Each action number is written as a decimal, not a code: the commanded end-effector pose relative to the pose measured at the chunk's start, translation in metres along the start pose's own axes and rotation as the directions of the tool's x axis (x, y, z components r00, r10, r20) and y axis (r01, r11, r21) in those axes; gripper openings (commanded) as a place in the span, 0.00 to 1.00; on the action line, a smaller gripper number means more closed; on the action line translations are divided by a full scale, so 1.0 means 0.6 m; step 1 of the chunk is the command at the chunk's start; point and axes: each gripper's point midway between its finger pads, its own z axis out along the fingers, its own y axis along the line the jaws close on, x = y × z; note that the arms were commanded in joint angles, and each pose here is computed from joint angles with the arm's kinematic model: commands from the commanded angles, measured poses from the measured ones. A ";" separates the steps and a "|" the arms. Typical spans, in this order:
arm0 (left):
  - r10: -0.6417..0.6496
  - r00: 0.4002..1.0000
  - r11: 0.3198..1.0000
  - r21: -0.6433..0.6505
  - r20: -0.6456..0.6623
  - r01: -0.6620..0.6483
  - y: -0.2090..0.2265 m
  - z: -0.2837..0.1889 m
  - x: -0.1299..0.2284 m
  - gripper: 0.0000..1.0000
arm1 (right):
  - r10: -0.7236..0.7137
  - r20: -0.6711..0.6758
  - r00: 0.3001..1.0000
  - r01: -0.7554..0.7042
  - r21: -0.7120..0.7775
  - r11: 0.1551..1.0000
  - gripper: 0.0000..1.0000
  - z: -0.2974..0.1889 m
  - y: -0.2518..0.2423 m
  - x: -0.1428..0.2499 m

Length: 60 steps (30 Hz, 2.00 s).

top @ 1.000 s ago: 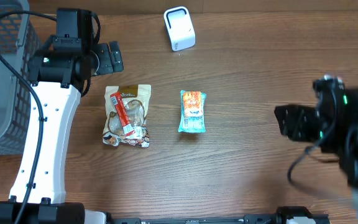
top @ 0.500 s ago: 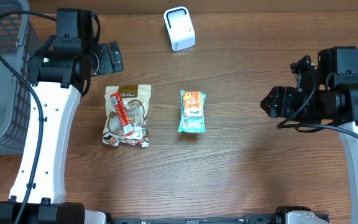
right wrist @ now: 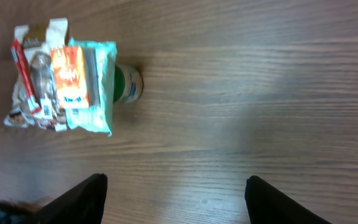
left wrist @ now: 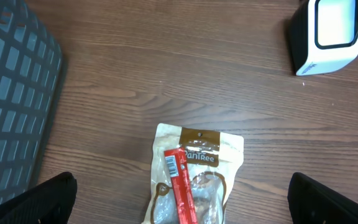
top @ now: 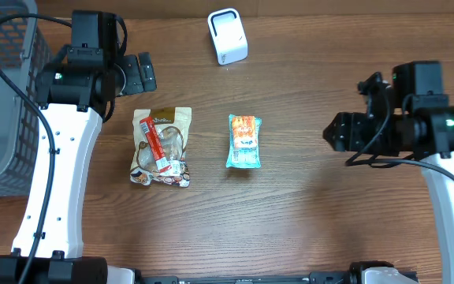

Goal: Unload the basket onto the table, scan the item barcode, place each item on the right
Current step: 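Raise the right gripper and move it toward the teal pack, then lower the right gripper and grasp the small orange pack on the teal pack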

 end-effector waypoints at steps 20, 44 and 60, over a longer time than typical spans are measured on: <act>-0.017 1.000 1.000 -0.008 0.014 0.017 0.003 -0.004 -0.008 1.00 | -0.099 -0.019 0.995 0.097 -0.077 0.992 0.71 0.090 0.045 0.018; -0.017 1.000 1.000 -0.008 0.014 0.017 0.003 -0.004 -0.008 1.00 | -0.235 0.050 0.971 0.240 -0.182 0.954 0.48 0.228 0.174 -0.041; -0.017 1.000 1.000 -0.008 0.014 0.017 0.003 -0.004 -0.008 1.00 | -0.324 0.205 0.923 0.315 0.077 0.946 0.49 0.217 0.255 -0.045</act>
